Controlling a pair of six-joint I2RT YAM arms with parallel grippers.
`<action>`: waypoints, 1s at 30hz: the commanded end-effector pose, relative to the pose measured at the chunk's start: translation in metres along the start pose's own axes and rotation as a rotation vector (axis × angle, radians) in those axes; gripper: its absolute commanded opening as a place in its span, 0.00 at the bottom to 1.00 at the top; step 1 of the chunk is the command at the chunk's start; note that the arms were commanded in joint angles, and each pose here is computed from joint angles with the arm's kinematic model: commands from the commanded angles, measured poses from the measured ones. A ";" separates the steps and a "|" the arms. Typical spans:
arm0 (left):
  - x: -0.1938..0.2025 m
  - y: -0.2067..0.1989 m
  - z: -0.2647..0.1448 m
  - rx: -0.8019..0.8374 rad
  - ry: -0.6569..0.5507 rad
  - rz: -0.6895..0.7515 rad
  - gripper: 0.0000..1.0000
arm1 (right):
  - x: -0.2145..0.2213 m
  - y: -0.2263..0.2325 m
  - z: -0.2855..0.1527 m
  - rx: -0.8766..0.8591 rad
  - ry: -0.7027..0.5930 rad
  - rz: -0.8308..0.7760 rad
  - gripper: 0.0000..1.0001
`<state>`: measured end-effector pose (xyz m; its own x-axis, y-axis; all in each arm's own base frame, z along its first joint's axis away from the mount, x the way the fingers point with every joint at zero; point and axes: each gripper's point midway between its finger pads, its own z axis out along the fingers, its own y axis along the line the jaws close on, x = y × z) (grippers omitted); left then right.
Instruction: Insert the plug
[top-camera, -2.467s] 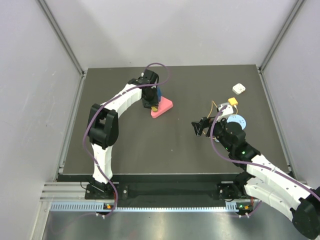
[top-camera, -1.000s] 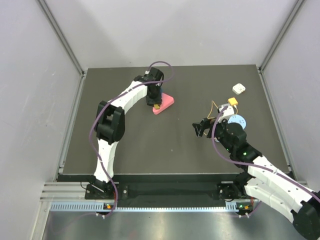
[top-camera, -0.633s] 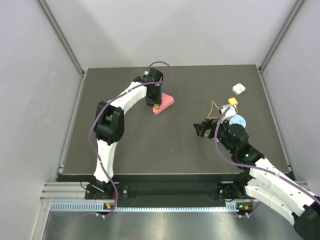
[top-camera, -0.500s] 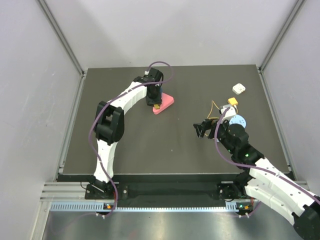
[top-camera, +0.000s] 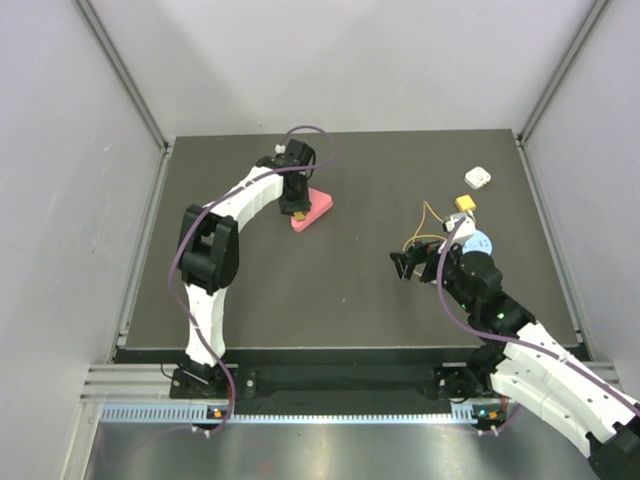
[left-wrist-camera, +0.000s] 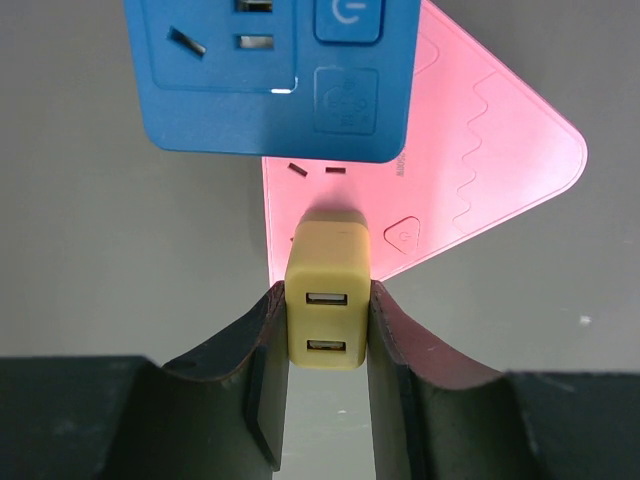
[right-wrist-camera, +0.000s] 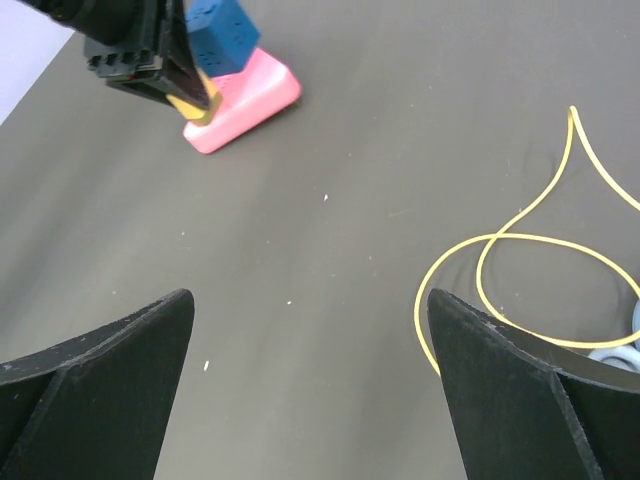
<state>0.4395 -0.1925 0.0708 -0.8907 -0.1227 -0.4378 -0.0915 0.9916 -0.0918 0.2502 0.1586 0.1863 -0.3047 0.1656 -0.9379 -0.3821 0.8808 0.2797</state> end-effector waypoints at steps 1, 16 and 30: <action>0.071 0.093 0.017 -0.314 0.233 0.087 0.17 | -0.027 0.004 -0.007 0.000 -0.056 0.026 1.00; 0.067 0.116 -0.012 -0.198 0.209 0.065 0.83 | -0.016 -0.011 -0.008 0.121 0.085 0.028 1.00; 0.019 0.086 -0.116 -0.046 -0.146 0.101 0.98 | -0.029 -0.105 0.006 0.565 0.179 0.065 1.00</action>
<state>0.3680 -0.0945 0.1329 -0.8666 -0.0767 -0.4932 -0.1004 0.9947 0.0218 0.2818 0.0914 0.1682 -0.5172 0.1496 -0.8427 0.0342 0.9874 0.1544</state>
